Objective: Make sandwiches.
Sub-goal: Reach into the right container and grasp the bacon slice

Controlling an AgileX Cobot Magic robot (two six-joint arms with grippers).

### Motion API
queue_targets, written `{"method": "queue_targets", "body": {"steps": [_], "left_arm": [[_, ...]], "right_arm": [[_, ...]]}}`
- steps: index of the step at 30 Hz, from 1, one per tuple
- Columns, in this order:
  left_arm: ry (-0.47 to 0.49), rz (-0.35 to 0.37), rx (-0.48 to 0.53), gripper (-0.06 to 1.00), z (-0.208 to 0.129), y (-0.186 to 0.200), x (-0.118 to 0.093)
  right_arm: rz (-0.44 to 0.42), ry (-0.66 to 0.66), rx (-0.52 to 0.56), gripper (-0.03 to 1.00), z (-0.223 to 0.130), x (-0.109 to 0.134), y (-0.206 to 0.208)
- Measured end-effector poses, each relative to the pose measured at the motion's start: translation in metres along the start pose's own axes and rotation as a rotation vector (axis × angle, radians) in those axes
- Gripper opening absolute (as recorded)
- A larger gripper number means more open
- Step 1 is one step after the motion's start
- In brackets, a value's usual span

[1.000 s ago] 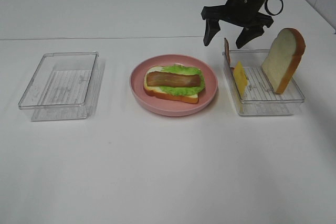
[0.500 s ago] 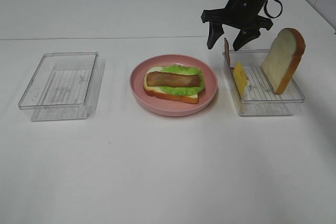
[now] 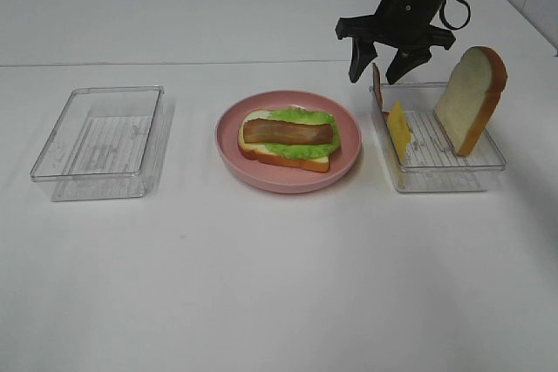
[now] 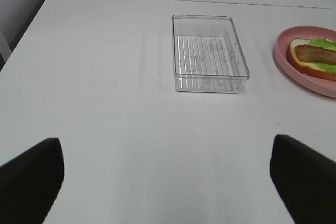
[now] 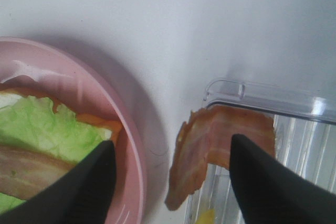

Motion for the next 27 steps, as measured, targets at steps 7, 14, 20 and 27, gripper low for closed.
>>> {"method": "queue_targets", "body": {"steps": [7, 14, 20, 27], "left_arm": [[0.0, 0.0, 0.0, 0.99, 0.0, 0.0, 0.0], [0.0, 0.0, 0.0, 0.99, 0.0, 0.0, 0.0], [0.0, 0.0, 0.0, 0.99, 0.0, 0.0, 0.0], [0.0, 0.0, 0.0, 0.99, 0.0, 0.0, 0.0]], "right_arm": [[-0.018, 0.006, 0.001, 0.61, -0.0002, -0.0031, 0.0], [-0.033, 0.011, 0.003, 0.54, -0.0004, -0.0057, 0.0], [-0.034, 0.011, 0.0, 0.42, 0.0001, -0.0059, 0.0001], [-0.035, 0.011, 0.003, 0.15, -0.0005, -0.006, 0.0001]]}}
Point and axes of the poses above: a point on each arm's last joint axis where the gripper is mounted, y pointing back along that axis away from the gripper, x along the wrist's bending axis when the last joint is at zero, z = x × y, the point moved 8 cm from there along -y, pointing out along that axis toward the gripper, and after that the axes turned 4 degrees about y, right-handed, at the moved point
